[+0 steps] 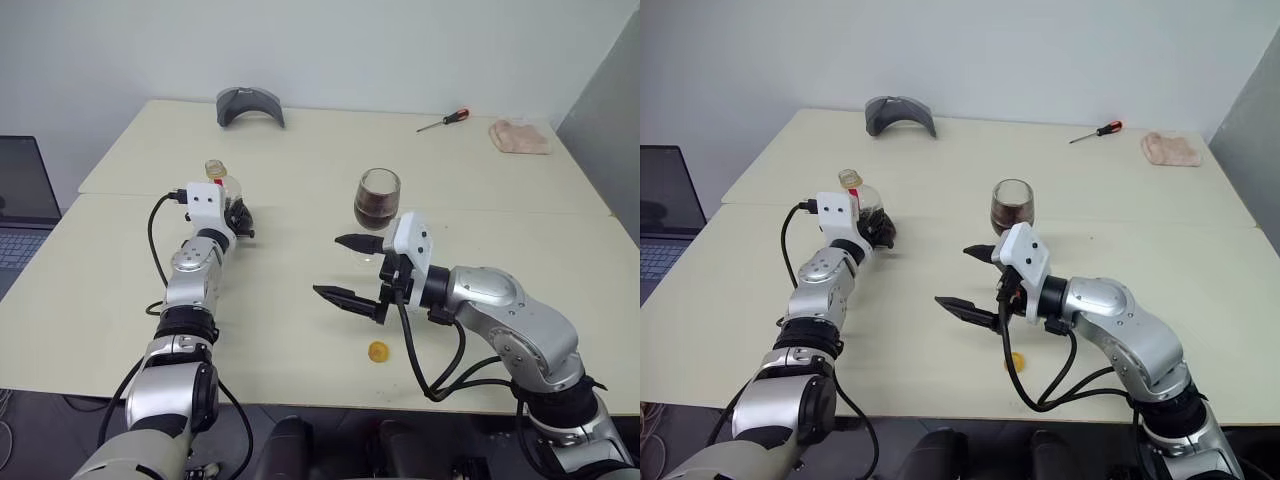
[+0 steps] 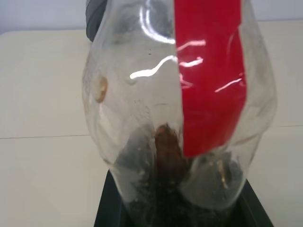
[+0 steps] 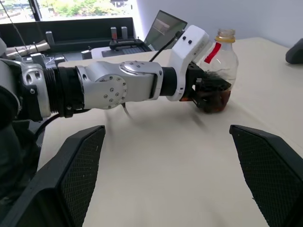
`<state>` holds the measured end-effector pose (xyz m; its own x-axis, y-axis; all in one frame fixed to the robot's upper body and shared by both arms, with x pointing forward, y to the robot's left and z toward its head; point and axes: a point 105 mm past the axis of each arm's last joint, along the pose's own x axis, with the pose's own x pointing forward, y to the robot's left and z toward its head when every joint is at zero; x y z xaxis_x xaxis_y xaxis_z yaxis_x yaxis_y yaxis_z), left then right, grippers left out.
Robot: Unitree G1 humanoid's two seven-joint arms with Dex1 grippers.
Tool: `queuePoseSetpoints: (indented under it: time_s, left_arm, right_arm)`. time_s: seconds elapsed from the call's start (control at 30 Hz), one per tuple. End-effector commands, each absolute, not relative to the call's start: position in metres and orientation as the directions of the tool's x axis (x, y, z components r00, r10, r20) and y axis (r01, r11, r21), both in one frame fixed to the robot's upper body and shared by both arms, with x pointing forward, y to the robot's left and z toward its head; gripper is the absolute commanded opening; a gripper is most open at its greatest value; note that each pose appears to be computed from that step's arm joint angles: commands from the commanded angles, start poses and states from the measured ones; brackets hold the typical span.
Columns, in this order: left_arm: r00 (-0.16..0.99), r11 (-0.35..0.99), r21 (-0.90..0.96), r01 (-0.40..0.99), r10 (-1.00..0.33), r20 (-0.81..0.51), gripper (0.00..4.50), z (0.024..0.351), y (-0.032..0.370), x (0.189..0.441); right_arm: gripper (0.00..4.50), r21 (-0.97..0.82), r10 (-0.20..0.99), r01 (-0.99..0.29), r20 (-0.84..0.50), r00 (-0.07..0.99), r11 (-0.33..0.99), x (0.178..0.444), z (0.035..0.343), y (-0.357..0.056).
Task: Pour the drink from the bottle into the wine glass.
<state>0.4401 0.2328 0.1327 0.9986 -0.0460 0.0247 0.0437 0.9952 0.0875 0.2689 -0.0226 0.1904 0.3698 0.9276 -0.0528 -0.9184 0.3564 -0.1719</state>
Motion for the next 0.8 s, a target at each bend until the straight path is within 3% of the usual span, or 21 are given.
queuePoseSetpoints:
  time_s: [0.03,0.4,0.63,0.8]
  left_arm:
    - [0.997,0.989,0.136,0.051,-0.059,0.056,1.09,0.142,0.233,0.442]
    - [0.994,0.989,0.141,0.051,-0.064,0.091,4.49,0.139,0.233,0.434]
    - [0.989,0.984,0.169,0.048,-0.071,0.130,4.49,0.145,0.233,0.421]
    - [0.985,0.987,0.160,0.004,-0.032,0.171,4.49,0.150,0.240,0.391]
  right_arm:
    - [4.50,-0.217,0.931,-0.910,-0.011,0.365,0.354,0.268,0.203,-0.022]
    - [4.50,-0.229,0.926,-0.903,-0.014,0.377,0.364,0.266,0.205,-0.028]
    - [4.50,-0.238,0.926,-0.902,-0.026,0.376,0.359,0.262,0.206,-0.036]
    - [4.50,-0.232,0.895,-0.876,-0.046,0.443,0.422,0.261,0.198,-0.061]
